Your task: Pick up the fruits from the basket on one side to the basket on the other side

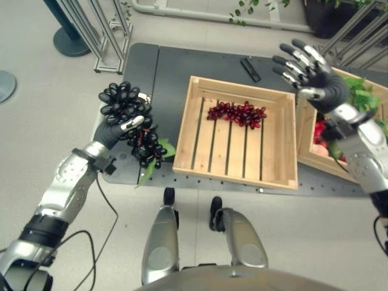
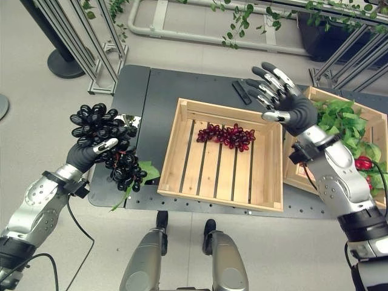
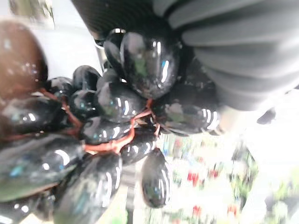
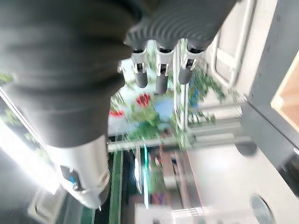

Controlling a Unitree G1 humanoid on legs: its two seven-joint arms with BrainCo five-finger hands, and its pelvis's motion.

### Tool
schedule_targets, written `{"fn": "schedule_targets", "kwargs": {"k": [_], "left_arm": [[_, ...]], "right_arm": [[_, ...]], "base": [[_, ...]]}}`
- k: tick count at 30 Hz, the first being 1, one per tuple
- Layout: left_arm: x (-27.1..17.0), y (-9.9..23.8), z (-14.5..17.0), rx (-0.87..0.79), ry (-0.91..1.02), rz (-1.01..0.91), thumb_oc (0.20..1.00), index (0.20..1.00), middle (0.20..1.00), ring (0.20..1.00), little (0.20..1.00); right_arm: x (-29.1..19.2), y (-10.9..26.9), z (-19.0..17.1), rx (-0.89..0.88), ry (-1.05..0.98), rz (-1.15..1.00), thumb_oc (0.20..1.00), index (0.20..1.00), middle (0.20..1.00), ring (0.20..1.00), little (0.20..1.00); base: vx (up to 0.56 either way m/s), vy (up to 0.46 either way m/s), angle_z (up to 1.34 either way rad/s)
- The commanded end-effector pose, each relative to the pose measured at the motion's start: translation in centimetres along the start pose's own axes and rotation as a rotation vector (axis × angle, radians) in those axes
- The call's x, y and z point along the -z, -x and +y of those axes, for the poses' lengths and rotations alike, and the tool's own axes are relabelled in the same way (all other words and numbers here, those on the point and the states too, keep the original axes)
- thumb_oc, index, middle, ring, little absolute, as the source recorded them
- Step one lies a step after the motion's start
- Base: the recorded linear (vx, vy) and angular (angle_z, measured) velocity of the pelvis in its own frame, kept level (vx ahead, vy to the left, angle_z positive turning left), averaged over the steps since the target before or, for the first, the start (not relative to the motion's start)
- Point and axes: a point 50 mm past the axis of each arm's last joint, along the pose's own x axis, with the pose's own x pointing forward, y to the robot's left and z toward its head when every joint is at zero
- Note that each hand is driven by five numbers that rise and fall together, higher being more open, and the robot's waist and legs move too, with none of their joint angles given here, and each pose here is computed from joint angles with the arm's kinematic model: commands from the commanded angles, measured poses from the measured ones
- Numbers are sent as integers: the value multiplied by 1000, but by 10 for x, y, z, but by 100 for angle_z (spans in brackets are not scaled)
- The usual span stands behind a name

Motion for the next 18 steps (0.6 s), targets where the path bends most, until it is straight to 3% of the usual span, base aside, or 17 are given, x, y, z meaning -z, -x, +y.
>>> {"fn": "schedule_targets", "kwargs": {"k": [1,8,18], "left_arm": [[-24,1,2,-19,-20,-181,200,200,200,200,200],[-12,24,11,-190,3,-213,200,200,200,200,200],[-3,24,13,-365,55,-276,200,200,200,200,200]], "right_arm": [[-9,3,-1,10,28,-103,1000,1000,1000,1000,1000],[-5,23,-7,112,66,-117,1000,1000,1000,1000,1000],[0,51,-6,278,110,-158,1000,1000,1000,1000,1000]], "base": [[35,-91,42],[-54,-94,51],[-136,-46,85]]}}
